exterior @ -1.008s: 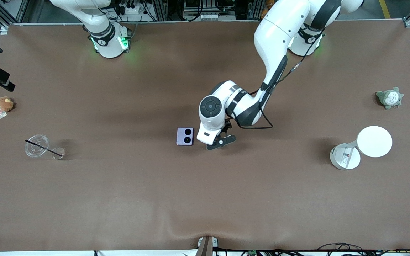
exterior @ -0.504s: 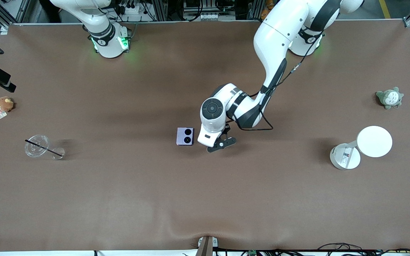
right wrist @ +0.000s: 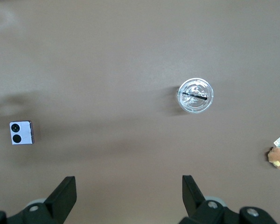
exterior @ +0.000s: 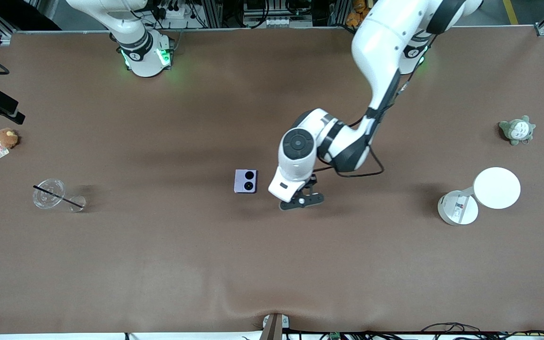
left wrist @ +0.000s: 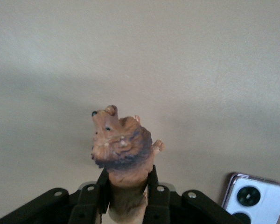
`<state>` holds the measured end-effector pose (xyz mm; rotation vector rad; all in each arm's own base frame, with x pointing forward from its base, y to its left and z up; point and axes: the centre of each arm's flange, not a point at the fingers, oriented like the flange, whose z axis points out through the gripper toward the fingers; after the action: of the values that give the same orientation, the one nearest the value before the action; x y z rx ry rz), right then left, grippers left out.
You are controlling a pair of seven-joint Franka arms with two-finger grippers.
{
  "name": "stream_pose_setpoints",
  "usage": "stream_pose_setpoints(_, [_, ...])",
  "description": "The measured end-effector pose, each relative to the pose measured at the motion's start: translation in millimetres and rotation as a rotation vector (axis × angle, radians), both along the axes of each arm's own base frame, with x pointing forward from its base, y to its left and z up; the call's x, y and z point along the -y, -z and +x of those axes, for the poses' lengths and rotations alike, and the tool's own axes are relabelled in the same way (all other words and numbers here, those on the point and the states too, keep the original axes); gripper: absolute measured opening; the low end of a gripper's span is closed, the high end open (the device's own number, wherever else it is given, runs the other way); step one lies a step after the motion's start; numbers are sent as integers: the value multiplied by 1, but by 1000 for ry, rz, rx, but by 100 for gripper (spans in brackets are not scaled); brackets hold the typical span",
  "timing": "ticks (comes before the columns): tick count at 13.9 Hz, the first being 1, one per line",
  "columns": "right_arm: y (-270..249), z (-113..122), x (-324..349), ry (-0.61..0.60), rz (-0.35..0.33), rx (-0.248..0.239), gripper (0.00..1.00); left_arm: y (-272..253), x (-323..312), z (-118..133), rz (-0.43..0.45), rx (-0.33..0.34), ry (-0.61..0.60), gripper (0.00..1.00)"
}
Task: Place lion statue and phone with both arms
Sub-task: 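Carry the lion statue with the left gripper toward the white lamp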
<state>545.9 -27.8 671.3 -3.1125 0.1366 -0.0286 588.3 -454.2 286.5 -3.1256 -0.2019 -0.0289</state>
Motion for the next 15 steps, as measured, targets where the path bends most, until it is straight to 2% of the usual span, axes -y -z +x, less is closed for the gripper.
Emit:
stream_pose_setpoints(4, [1,1,-2,-3,0,-1,100,-47,-57,31,3,2,111,33])
stream_pose_setpoints(7, [1,1,-2,-4,0,-1,100,-67,-110,45,9,-5,193,33])
stream_pose_setpoints(15, [1,1,-2,-4,0,-1,100,-63,-226,43,27,-88,331,33])
